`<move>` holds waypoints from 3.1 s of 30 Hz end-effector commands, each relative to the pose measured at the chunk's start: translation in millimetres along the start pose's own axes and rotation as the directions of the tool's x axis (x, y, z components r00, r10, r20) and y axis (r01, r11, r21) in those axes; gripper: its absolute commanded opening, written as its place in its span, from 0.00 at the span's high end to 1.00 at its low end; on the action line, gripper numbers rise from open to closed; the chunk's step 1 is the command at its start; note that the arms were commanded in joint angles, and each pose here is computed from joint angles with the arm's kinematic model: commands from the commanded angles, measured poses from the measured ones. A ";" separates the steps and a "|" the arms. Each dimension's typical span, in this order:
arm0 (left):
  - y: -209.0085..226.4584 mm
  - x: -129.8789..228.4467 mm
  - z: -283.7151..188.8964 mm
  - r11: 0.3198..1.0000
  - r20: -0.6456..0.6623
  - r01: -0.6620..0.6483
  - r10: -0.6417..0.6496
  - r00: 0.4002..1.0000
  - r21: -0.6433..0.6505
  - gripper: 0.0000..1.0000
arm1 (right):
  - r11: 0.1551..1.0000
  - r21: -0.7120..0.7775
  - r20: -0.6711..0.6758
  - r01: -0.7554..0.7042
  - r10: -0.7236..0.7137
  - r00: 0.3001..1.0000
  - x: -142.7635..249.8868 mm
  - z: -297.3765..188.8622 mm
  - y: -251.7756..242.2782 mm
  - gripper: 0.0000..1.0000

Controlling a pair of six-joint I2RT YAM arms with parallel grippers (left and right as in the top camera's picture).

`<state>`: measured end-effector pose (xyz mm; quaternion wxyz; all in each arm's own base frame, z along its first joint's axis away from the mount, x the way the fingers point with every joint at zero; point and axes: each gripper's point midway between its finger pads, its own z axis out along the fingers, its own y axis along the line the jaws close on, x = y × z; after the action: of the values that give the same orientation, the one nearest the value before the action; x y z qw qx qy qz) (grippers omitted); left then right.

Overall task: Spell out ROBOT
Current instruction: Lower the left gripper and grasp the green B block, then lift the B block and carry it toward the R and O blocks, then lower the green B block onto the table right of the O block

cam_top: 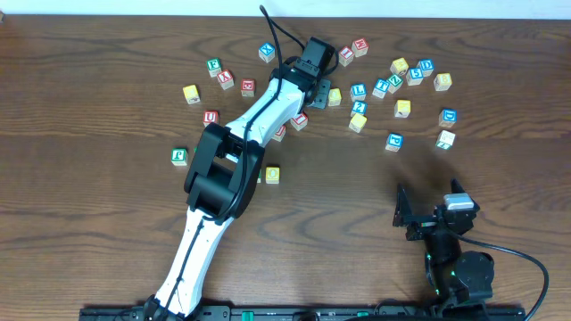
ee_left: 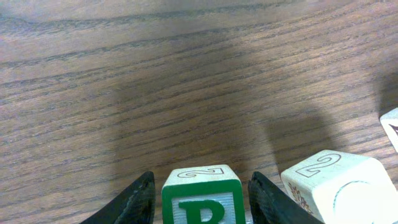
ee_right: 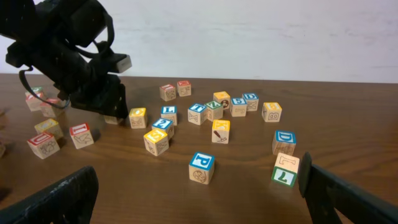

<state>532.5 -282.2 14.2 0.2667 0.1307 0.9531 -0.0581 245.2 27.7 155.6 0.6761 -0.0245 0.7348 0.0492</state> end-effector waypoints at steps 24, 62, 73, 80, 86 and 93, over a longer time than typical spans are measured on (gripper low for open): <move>1.7 -47.2 -73.0 1.000 0.105 -0.003 0.002 0.994 0.009 0.74 | 1.000 0.010 0.001 -0.008 0.008 1.000 0.1 -0.3 -2.4 0.01; -22.1 161.6 -222.9 0.971 0.056 0.237 -0.235 0.970 -0.025 0.93 | 1.000 0.010 0.001 -0.008 0.008 1.000 0.1 -0.3 -2.4 0.01; -41.0 179.7 -159.7 0.988 -0.060 0.156 -0.155 0.986 0.005 0.93 | 1.000 0.010 0.001 -0.008 0.008 1.000 0.1 -0.3 -2.4 0.01; -17.4 187.7 -141.7 0.985 -0.115 0.166 -0.171 0.979 -0.047 0.93 | 1.000 0.010 0.001 -0.008 0.008 1.000 0.1 -0.3 -2.4 0.01; -17.6 191.9 -135.4 0.985 -0.130 0.164 -0.169 0.977 -0.051 0.93 | 1.000 0.010 0.001 -0.008 0.008 1.000 0.1 -0.3 -2.4 0.01; -16.6 199.8 -124.2 0.985 -0.153 0.157 -0.165 0.974 -0.066 0.93 | 1.000 0.010 0.001 -0.008 0.008 1.000 0.1 -0.3 -2.4 0.01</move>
<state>303.1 -235.3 29.8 0.1995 0.0436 0.9773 -0.0556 245.2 27.7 155.6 0.6761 -0.0245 0.7348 0.0492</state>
